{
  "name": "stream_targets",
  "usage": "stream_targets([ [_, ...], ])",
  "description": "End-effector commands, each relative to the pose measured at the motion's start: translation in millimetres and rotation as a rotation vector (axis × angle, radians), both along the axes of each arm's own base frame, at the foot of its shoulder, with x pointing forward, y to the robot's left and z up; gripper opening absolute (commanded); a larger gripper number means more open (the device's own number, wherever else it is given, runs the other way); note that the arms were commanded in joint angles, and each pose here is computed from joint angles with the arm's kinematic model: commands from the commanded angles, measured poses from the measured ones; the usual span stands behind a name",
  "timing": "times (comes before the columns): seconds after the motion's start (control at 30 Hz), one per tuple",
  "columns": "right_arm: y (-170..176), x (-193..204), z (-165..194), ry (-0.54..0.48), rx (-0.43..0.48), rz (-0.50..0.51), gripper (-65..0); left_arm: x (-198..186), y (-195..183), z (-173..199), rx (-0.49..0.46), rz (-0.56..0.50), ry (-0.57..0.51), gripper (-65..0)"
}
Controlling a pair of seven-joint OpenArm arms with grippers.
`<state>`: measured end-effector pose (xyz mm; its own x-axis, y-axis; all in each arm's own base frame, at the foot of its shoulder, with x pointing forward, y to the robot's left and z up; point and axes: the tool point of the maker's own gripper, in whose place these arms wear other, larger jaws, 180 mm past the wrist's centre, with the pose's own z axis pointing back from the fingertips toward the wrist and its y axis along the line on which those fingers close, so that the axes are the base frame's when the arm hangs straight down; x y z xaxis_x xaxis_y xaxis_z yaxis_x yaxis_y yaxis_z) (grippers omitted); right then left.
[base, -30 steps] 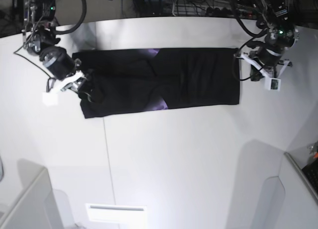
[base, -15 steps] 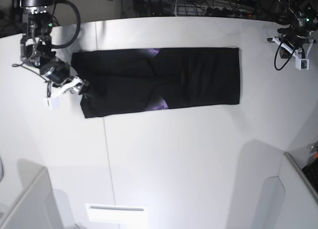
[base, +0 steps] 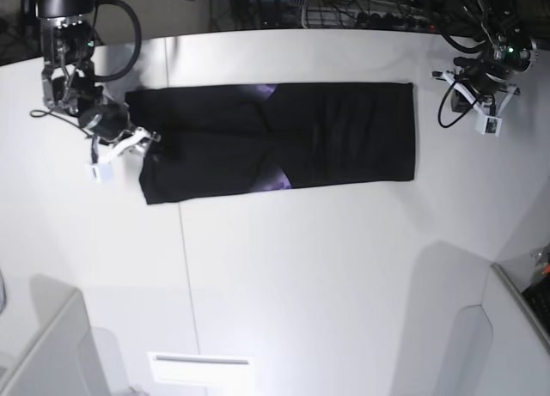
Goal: Fold the T-shirt properly
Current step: 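Release the left gripper and regrasp the new folded edge with both grippers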
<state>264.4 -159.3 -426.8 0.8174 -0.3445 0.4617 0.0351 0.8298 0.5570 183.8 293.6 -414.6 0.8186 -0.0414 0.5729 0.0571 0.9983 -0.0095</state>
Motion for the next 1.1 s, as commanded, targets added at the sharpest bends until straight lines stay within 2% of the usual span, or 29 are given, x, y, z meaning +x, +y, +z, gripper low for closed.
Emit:
stream_targets([
  [0.0, 1, -2, 1, 0.01, -0.008, 0.023, -22.7, 13, 0, 10, 0.005, -0.022, -0.046, -65.0],
  [0.17, 7, -5, -2, 0.018, 0.001, 0.028, -23.1, 21, -17, 2, -0.037, -0.042, -0.044, -65.0],
  [0.33, 3, -7, -14, 0.056, 0.007, 0.006, -23.3, 22, -41, -18, -0.092, -0.087, 0.001, -65.0],
  [0.5, 1, -11, -22, 0.078, 0.009, -0.002, -23.4, 29, -54, -24, -0.115, -0.053, 0.012, -65.0],
  [0.57, 2, -11, -21, 0.076, 0.009, 0.001, -28.4, 32, -60, -24, -0.121, -0.06, 0.008, -65.0],
  [0.7, 0, -11, -21, 0.078, 0.002, 0.007, -44.1, 44, -62, -20, -0.122, -0.067, -0.012, -65.0],
  [0.73, -1, -11, -20, 0.078, 0.001, 0.007, -46.2, 46, -62, -19, -0.122, -0.068, -0.017, -65.0],
  [0.9, -5, -10, -20, 0.076, -0.01, 0.007, -48.6, 49, -62, -15, -0.118, -0.069, -0.029, -65.0],
  [0.93, -6, -10, -20, 0.076, -0.013, 0.008, -51.8, 49, -62, -15, -0.117, -0.068, -0.03, -65.0],
  [1.0, -7, -9, -19, 0.074, -0.015, 0.007, -65.0, 48, -61, -15, -0.117, -0.065, -0.029, -65.0],
  [1.07, -8, -4, -16, 0.064, -0.016, 0.003, -65.0, 47, -62, -16, -0.117, -0.068, -0.024, -65.0],
])
